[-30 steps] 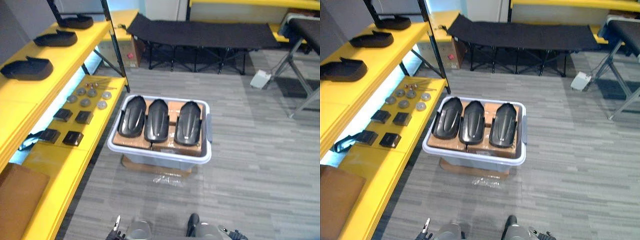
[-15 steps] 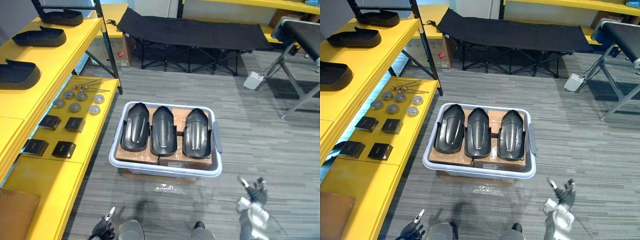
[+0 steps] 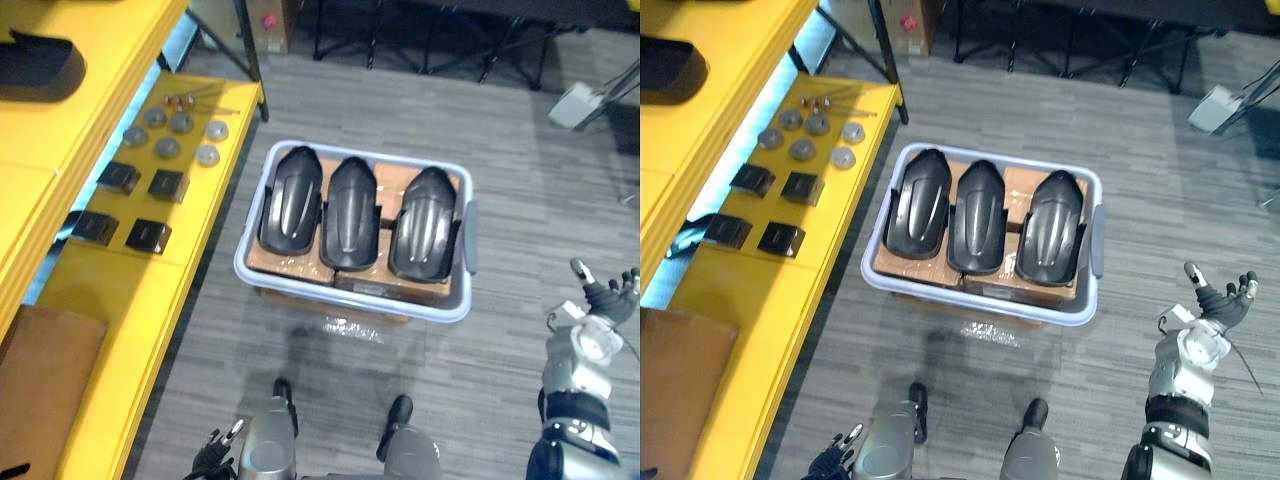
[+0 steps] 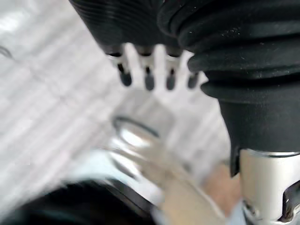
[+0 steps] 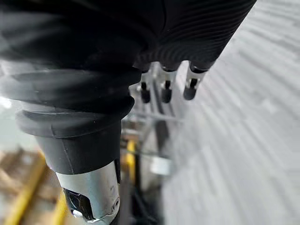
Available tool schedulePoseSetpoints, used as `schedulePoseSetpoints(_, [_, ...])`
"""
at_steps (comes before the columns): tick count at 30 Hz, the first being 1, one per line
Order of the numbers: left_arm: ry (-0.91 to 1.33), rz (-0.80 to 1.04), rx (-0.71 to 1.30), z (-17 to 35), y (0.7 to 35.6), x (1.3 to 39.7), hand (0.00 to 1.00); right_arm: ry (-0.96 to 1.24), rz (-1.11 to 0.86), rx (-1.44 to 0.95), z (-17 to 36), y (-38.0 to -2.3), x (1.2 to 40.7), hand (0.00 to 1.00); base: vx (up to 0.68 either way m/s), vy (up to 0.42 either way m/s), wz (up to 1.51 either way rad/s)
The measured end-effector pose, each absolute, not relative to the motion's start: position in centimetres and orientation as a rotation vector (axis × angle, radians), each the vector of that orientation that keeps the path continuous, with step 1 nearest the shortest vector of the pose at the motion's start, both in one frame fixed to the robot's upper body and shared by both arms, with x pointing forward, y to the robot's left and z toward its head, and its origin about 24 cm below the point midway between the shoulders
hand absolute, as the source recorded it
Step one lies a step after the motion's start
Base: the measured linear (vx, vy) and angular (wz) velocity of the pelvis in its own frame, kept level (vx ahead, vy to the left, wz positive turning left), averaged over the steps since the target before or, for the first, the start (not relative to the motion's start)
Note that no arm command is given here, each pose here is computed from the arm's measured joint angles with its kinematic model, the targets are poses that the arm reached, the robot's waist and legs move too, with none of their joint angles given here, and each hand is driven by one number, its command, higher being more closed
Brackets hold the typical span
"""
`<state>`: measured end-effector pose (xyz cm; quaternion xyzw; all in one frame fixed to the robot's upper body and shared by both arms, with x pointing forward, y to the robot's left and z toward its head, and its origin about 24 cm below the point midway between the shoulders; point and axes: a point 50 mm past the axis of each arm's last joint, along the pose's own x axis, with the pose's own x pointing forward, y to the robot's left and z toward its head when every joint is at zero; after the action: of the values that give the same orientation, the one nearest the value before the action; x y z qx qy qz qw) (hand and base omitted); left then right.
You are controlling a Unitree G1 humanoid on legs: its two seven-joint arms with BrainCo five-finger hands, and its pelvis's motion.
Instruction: Walk over and take plastic housings, then place them on the shelf
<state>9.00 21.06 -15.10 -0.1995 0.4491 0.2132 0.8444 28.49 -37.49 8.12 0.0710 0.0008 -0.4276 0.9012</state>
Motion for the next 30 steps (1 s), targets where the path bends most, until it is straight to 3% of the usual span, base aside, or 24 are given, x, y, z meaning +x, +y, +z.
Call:
schedulePoseSetpoints(8, [0.889, 0.336, -0.454, -14.8, 19.4, 11.5, 0.00, -0.015, -0.862, 0.023, 16.7, -39.7, 32.7, 0.00, -0.10, 0.039, 0.15])
schedulePoseSetpoints(20, [0.883, 0.268, -0.479, -14.9, 18.0, 12.4, 0.00, 0.003, -0.863, -0.091, 20.9, -40.7, 33.0, 0.00, -0.04, 0.003, 0.05])
schedulePoseSetpoints(30, [0.864, 0.234, -0.503, -14.7, 17.0, 13.0, 0.00, 0.108, -0.793, -0.254, 19.9, -40.3, 33.4, 0.00, 0.00, -0.001, 0.00])
